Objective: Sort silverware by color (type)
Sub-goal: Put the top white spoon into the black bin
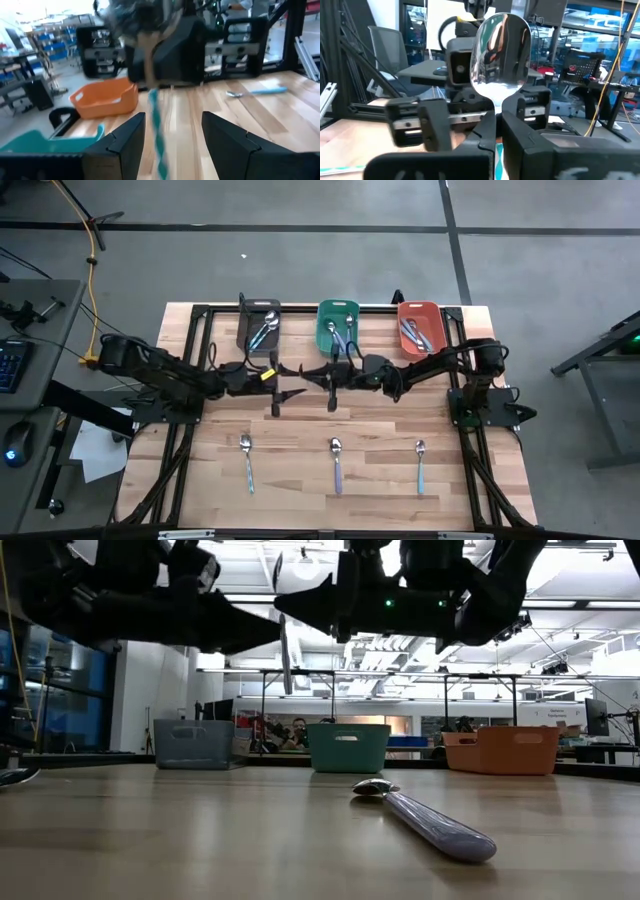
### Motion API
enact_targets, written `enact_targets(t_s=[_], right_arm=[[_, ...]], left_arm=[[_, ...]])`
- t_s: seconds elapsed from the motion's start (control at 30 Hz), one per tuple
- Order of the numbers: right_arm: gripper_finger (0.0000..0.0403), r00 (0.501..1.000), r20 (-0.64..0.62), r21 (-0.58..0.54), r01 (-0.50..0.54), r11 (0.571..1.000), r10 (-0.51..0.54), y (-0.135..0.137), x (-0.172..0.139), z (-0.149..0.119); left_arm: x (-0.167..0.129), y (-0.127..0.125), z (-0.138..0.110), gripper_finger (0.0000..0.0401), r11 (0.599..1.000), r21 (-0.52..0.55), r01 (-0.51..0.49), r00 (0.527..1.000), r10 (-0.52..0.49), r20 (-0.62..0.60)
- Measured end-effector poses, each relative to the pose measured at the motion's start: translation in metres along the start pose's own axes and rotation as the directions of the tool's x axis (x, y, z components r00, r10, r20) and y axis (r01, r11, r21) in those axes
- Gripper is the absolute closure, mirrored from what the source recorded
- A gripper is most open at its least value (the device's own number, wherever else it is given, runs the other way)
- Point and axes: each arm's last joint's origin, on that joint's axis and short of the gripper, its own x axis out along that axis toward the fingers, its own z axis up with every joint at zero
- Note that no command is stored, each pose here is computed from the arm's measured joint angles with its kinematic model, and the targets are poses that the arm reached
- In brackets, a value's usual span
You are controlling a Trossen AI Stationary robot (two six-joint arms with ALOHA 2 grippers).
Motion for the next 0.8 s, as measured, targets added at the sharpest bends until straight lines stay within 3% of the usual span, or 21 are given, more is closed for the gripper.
enact_targets(t_s=[0.27,0.6,0.8], right_arm=[[0.0403,1.000,0.011,-0.001,0.004,1.000,-0.004,0.000,0.000,0.001],[0.0402,0.999,0.033,-0.019,0.005,1.000,-0.005,0.000,0.000,0.003],[0.0370,0.996,0.030,-0.007,0.086,0.996,-0.086,-0.003,0.000,0.004]], left_arm=[[0.016,0.004,0.005,0.0233,1.000,-0.009,-0.021,1.000,0.021,0.023],[0.016,0.006,0.004,0.0382,0.999,0.006,-0.035,0.999,0.035,0.021],[0.014,0.017,0.002,0.0386,0.997,-0.010,-0.077,0.997,0.076,-0.032]])
